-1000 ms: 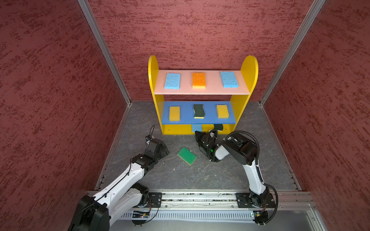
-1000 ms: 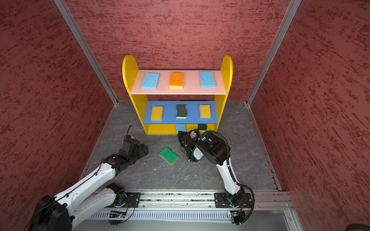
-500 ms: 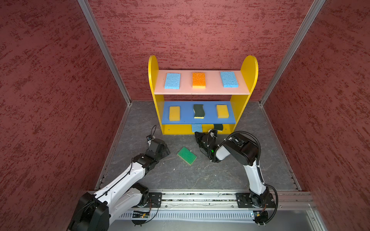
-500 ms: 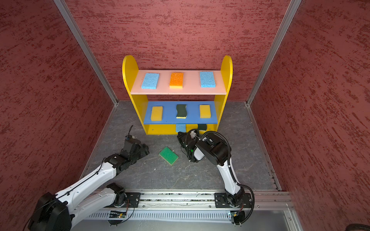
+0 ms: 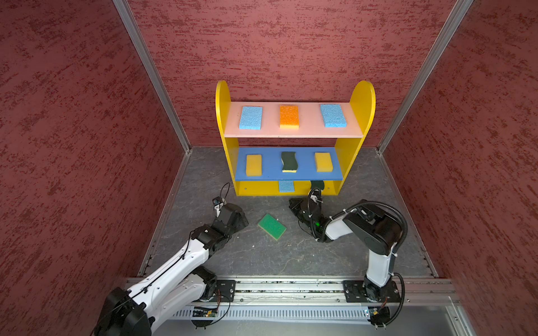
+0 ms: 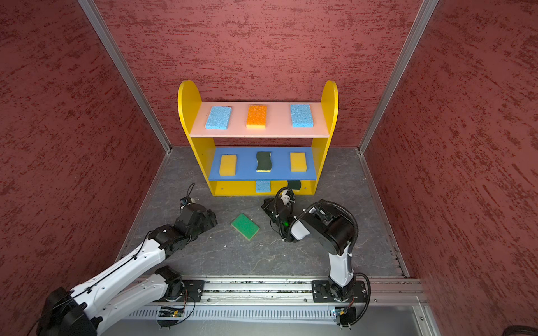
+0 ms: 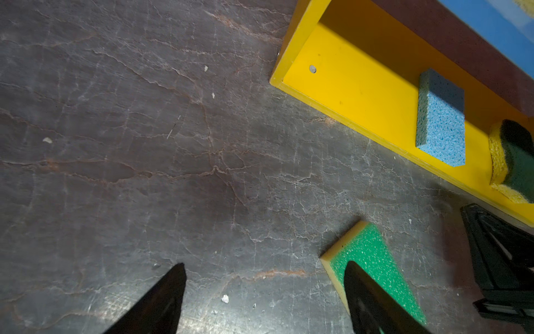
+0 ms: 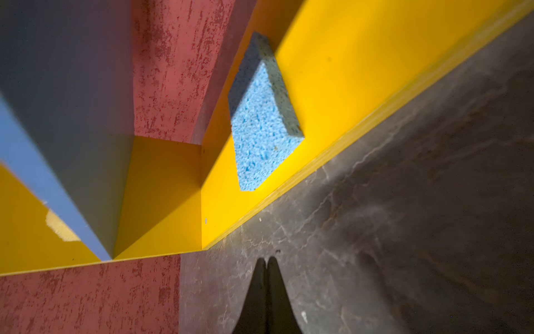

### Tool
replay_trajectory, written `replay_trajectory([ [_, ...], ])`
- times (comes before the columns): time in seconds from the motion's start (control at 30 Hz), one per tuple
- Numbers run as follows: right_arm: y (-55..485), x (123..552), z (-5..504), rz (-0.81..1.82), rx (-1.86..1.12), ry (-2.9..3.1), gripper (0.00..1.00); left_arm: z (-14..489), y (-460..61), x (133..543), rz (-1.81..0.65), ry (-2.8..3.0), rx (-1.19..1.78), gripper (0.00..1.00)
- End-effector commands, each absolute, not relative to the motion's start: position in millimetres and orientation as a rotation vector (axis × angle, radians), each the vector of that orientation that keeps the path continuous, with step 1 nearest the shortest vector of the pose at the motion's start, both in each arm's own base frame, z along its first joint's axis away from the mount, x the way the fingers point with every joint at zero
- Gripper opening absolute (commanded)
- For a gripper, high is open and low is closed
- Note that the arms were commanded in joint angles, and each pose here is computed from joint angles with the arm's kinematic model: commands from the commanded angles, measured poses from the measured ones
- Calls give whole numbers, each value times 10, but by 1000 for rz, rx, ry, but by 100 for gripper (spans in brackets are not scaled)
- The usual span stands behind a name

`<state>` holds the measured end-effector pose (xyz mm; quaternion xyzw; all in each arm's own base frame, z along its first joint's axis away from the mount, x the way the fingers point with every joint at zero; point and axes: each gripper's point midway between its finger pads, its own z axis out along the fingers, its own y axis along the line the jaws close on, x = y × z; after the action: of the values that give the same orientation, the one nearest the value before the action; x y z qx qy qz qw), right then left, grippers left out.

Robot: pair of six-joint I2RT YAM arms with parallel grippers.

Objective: Arrange cleaning sponges on a shelf
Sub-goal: Move the cleaning sponge to the shelf.

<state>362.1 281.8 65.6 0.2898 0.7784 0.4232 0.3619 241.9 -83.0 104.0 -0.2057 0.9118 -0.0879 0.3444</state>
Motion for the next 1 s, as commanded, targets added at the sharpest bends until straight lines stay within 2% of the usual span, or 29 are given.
replay_trajectory([
  [0.0,2751,3488,722,990,631,2072,4,1153,-801,2379,-184,2353,-539,87],
  [0.23,2568,3299,880,776,432,2196,12,1214,-854,2277,-185,2363,-531,89],
  [0.53,2181,3069,1076,614,365,2212,27,1268,-927,2147,-150,2374,-524,90],
  [0.73,1845,2963,1269,468,346,2178,32,1308,-1041,2111,-143,2367,-521,91],
  [0.97,1615,2840,1358,454,380,2147,44,1228,-1208,2061,-178,2380,-572,92],
])
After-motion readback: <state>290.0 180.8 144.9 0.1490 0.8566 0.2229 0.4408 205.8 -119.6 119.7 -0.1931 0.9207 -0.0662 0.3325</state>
